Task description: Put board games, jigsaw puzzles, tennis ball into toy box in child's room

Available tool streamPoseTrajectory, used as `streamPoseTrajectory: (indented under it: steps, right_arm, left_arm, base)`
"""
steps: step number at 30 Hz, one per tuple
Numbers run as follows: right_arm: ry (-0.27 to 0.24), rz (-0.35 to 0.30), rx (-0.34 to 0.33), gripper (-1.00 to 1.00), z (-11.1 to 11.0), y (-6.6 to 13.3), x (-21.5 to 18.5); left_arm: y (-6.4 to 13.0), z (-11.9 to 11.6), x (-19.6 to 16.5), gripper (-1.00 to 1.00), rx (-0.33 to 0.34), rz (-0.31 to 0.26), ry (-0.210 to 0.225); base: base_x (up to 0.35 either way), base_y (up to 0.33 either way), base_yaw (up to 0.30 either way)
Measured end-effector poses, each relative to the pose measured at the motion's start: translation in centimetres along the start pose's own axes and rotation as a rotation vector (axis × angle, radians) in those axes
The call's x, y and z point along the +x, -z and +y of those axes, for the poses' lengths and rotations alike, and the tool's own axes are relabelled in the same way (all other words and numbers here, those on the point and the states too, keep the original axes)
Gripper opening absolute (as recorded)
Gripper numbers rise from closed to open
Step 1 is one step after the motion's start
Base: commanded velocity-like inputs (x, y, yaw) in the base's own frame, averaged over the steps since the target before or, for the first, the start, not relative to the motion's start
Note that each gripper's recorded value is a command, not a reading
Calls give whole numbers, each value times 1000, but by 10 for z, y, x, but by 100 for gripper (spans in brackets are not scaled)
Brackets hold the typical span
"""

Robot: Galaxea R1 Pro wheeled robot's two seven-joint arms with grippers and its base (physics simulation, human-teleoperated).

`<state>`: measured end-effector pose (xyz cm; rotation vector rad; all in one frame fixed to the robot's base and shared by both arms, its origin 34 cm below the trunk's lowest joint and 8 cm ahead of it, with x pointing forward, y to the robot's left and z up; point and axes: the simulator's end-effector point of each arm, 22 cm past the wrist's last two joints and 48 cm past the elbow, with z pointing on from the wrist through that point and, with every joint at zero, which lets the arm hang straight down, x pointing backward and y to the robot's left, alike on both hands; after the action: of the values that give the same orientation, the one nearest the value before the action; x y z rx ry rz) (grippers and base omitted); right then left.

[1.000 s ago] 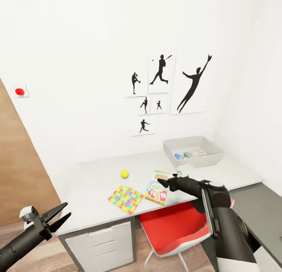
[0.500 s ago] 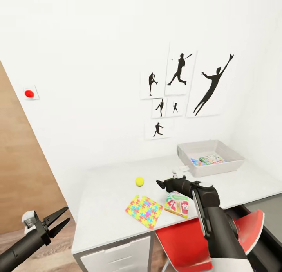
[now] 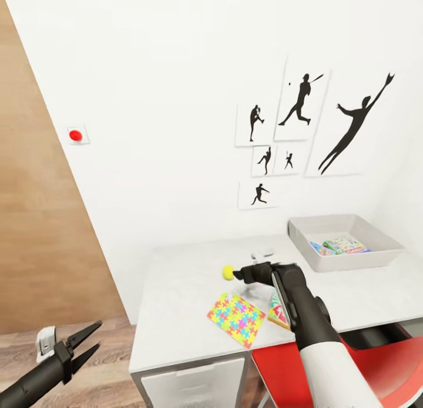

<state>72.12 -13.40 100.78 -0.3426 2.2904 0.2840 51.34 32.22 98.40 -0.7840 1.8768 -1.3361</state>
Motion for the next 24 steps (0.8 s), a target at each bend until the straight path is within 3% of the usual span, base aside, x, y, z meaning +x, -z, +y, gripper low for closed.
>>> streamPoseTrajectory:
  steps: [3, 10, 18, 24]
  right_arm:
    - [-4, 22, 61, 100, -15, -9, 1]
    - [-4, 56, 84, 100, -27, -33, 1]
    - [-38, 64, 93, 100, -38, -43, 4]
    - [-43, 76, 140, 100, -50, -46, 7]
  left_arm:
    - [-1, 12, 2, 100, -43, 3, -3]
    - [-5, 19, -2, 100, -68, -8, -15]
    - [-6, 19, -6, 100, -68, -27, -28]
    - [-7, 22, -6, 100, -78, -26, -26]
  base:
    - [1, 1, 192]
    - [22, -8, 179]
    - [247, -88, 42]
    - [252, -19, -16]
